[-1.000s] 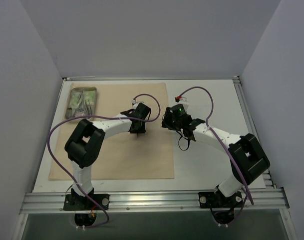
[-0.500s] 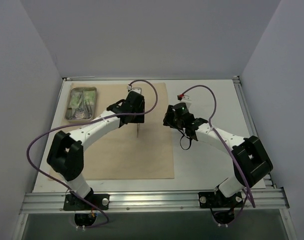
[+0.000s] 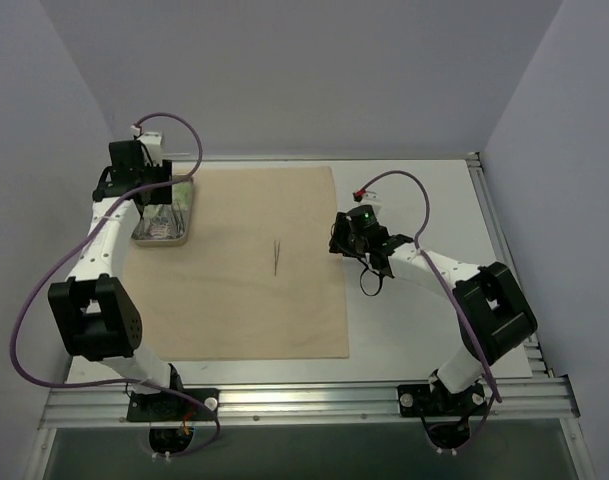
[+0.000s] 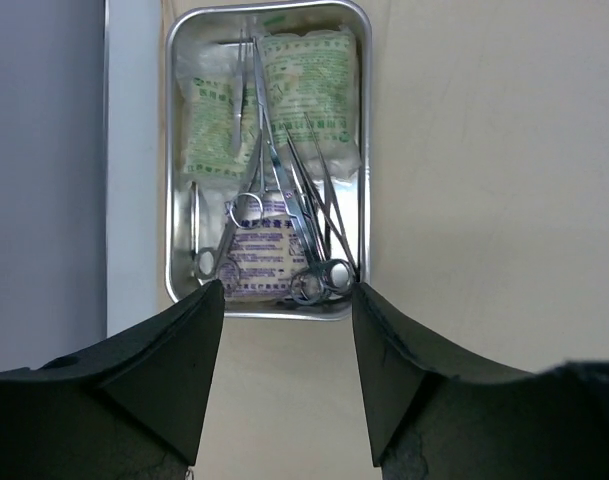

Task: Open and lay out the surgical kit
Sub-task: Pick up the medical item from the container.

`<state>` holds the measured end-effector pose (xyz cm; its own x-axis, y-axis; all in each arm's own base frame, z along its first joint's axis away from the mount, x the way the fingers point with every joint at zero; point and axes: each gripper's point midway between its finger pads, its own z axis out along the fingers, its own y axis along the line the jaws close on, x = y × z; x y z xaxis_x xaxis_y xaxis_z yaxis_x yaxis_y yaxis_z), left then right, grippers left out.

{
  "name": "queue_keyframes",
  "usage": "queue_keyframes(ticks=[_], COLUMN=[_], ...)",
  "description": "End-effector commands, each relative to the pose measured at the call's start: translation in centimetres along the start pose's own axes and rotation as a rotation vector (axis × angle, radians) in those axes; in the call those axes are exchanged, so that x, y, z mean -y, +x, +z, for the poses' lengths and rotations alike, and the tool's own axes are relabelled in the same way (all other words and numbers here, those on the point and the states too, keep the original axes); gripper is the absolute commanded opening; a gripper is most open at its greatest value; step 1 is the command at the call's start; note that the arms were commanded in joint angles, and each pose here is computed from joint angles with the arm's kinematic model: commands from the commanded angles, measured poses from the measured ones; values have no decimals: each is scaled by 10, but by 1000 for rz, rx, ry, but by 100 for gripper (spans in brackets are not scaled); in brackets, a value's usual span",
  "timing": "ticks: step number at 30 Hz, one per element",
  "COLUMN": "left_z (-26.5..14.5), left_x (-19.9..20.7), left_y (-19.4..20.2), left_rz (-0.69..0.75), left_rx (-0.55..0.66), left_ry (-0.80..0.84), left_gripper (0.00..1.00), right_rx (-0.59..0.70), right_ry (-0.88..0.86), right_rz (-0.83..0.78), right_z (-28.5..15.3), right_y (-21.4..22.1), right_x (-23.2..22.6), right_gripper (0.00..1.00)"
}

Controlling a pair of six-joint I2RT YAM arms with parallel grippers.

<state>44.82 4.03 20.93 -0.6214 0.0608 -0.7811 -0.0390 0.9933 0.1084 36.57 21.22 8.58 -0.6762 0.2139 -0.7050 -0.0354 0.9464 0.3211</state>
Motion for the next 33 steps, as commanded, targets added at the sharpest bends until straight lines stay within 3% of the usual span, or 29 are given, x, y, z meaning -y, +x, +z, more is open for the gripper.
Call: queue_keyframes(ticks=[1,10,12,14,15,17,25,33], left_z=[21,121,132,154,157,174,204,216], left_x=[-15,-47,-50,-49,-52,-55,-69,-67], left_y=[-10,9,-4,9,-3,12,18,35], left_rz=[107,85,95,102,100,97,92,71], left_rx=[-25,-175,-150,-184,-161,-210,-223,-259], left_ry=[28,-23,-29,-27,-35,-46,-131,-110], left_gripper=[62,46,45,43,39,37,31,31], right_rx=[10,-61,-70,-79,-86,-94,-106,-108], right_ry=[-23,-15,-15,-7,-4,-2,13,23], right_rz=[-11,-23,-25,-22,-21,-17,-12,-9], right_z=[15,47,49,53,55,57,61,60], right_y=[-14,-4,-3,-2,-1,0,-2,-3], right_x=[-1,11,14,18,21,23,33,39], right_gripper=[49,49,49,49,49,48,48,48])
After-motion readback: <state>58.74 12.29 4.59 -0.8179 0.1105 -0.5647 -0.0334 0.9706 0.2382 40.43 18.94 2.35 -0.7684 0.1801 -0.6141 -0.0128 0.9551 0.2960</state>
